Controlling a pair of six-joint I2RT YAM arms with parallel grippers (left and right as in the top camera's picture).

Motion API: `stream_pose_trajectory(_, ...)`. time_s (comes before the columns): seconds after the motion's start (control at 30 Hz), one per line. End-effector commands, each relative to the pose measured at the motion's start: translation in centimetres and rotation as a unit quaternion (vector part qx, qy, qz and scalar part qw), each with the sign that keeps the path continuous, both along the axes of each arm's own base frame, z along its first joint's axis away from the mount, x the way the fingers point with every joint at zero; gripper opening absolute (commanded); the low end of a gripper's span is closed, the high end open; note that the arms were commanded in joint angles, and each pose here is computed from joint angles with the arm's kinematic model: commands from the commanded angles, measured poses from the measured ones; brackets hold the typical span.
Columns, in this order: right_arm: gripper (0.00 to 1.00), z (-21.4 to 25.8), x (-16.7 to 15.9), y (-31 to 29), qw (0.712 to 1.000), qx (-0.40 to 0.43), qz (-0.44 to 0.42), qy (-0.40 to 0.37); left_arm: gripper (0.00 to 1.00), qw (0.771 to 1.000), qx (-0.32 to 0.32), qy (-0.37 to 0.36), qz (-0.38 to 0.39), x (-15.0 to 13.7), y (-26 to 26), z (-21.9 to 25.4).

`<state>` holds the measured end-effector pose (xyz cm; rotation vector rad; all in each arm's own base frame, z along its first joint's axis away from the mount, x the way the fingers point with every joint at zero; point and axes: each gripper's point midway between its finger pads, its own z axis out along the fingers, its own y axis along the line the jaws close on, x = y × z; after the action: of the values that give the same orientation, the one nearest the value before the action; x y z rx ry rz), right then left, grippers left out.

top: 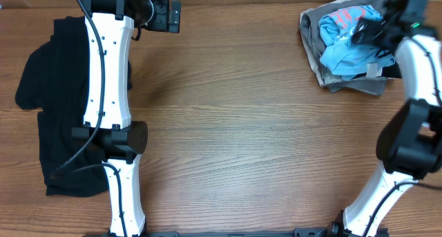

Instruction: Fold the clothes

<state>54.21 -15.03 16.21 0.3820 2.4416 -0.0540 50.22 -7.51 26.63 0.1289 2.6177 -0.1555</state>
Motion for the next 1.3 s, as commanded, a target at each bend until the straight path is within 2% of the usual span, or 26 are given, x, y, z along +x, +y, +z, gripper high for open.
stream_pose_trajectory(0.0,1.00,20.1,-3.3,-0.3,0.984,-0.055,-0.016,-0.169,1.00,1.000,0.003,-0.003,-0.010,0.0,-0.1,0.1)
stream_pose_trajectory(0.17,1.00,30.7,-8.5,1.4,0.961,-0.082,-0.016,-0.263,1.00,1.000,0.003,-0.003,-0.010,0.0,-0.1,0.1)
stream_pose_trajectory(0.33,1.00,34.7,-11.8,2.4,0.948,-0.094,-0.016,-0.304,1.00,1.000,0.003,-0.003,-0.010,0.0,-0.1,0.1)
stream_pose_trajectory(0.53,1.00,34.9,-12.3,2.6,0.948,-0.094,-0.016,-0.304,1.00,1.000,0.003,-0.003,-0.010,0.0,-0.1,0.1)
stream_pose_trajectory(0.87,1.00,30.4,-12.8,3.3,0.973,-0.069,-0.010,-0.221,1.00,1.000,0.003,-0.003,-0.010,0.0,-0.1,0.1)
stream_pose_trajectory(1.07,1.00,29.4,-14.9,9.5,0.980,-0.046,0.057,-0.183,1.00,1.000,0.003,-0.003,-0.010,0.0,-0.1,0.1)
stream_pose_trajectory(1.27,1.00,31.4,-16.8,15.5,0.968,-0.048,0.127,-0.213,1.00,1.000,0.003,-0.003,-0.010,0.0,-0.1,0.1)
